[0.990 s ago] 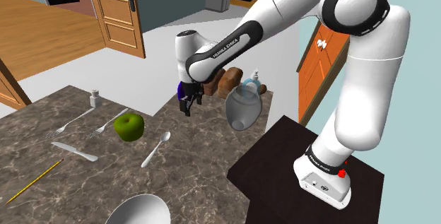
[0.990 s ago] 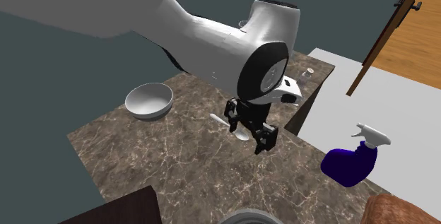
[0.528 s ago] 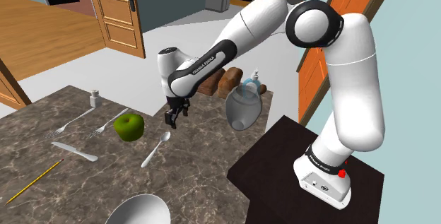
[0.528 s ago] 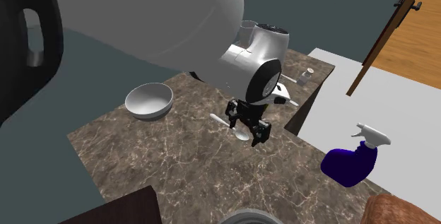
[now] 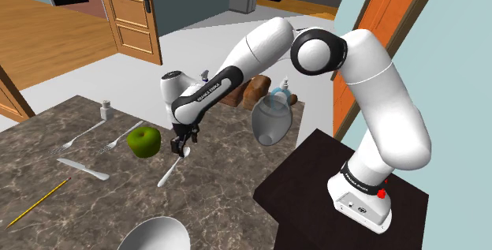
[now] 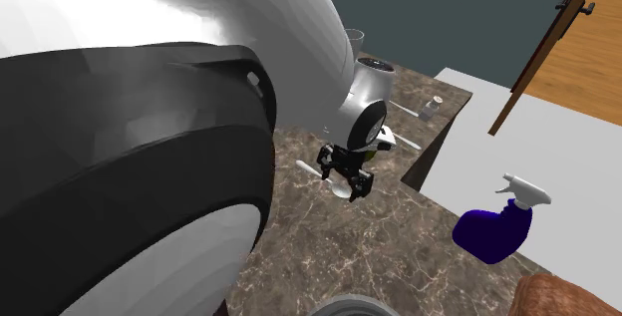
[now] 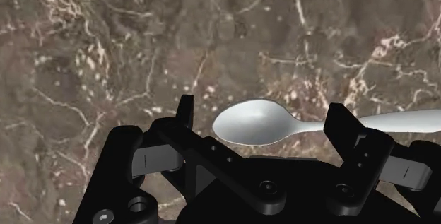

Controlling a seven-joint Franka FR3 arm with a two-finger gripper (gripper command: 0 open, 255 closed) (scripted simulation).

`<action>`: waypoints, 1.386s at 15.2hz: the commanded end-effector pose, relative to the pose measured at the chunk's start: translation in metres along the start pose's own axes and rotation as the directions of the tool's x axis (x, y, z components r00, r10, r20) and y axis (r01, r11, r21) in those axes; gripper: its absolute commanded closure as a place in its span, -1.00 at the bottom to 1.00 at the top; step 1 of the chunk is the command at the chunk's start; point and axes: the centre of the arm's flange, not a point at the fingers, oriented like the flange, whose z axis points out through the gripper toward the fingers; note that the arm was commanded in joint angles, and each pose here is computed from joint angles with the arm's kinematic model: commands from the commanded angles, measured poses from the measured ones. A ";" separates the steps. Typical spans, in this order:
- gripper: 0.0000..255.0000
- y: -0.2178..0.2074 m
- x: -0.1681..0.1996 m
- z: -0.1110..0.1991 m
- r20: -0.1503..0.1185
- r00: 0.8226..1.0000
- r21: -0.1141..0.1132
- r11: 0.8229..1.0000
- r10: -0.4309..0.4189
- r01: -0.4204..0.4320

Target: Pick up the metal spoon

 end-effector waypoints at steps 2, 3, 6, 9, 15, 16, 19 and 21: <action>-1.00 0.000 0.004 0.016 0.000 1.000 0.000 1.000 0.000 0.000; -1.00 0.001 0.005 0.021 0.000 1.000 0.000 1.000 0.000 0.000; -1.00 0.001 0.006 0.029 0.000 1.000 0.000 1.000 0.000 0.000; 1.00 0.001 0.006 0.029 0.000 1.000 0.000 1.000 -0.001 0.001; 1.00 0.001 0.006 0.029 0.000 1.000 0.000 1.000 -0.001 0.001; 1.00 0.001 0.006 0.029 0.000 1.000 0.000 1.000 0.000 0.000; 1.00 0.000 0.003 0.013 0.000 1.000 0.000 1.000 0.000 0.000; 1.00 0.000 0.002 0.003 0.000 1.000 0.000 1.000 0.000 0.000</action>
